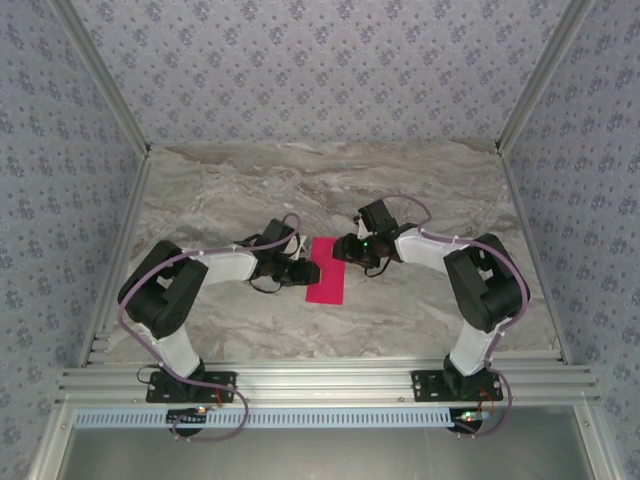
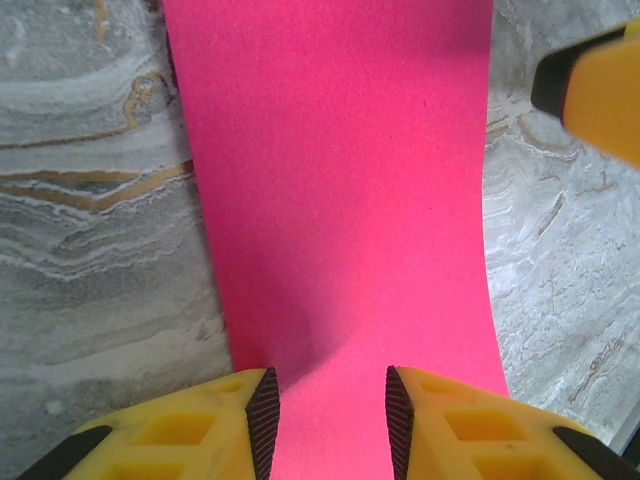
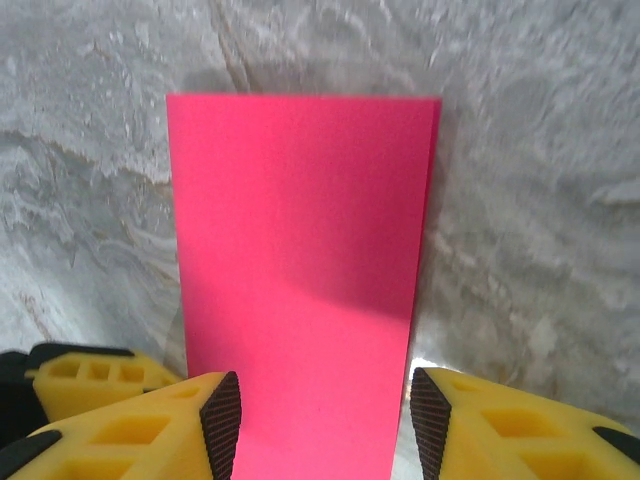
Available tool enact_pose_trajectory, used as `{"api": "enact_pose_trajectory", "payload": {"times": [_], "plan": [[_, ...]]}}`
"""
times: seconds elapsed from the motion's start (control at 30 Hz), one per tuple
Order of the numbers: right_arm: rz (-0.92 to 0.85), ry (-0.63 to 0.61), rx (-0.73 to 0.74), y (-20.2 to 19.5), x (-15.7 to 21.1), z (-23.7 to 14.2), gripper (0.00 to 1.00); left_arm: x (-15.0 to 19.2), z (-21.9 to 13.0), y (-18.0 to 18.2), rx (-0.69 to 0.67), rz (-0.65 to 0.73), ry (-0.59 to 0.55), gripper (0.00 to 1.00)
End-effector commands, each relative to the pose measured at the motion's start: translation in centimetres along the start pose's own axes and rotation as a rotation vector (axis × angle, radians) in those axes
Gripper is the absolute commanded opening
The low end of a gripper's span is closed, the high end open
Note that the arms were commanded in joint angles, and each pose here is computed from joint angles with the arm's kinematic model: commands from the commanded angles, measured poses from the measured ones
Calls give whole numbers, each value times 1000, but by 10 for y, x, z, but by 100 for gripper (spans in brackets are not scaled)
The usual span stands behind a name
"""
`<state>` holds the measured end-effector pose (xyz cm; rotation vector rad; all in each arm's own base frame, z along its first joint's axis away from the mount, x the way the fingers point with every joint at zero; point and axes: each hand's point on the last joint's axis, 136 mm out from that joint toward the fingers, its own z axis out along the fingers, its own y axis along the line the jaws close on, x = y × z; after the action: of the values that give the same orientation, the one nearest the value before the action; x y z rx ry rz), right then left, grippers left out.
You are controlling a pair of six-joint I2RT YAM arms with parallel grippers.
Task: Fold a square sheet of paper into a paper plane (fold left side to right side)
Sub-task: Fold the triangle a second time at the center of the table.
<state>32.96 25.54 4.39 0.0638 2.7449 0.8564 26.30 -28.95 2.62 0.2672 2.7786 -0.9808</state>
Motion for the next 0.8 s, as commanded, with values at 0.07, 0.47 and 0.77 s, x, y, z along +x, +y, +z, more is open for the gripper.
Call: {"api": "enact_pose_trajectory", "payload": {"times": [0.07,0.47,0.77], "plan": [[-7,-26,23,-5,-17,9,53,6,5,3,-25,9,26,36],[-4,-19,-17,1,-31,19,52,6,5,3,-26,8,27,36],[-1,-6,-47,6,-27,17,46,-2,-4,-7,-11,42,-6,38]]}}
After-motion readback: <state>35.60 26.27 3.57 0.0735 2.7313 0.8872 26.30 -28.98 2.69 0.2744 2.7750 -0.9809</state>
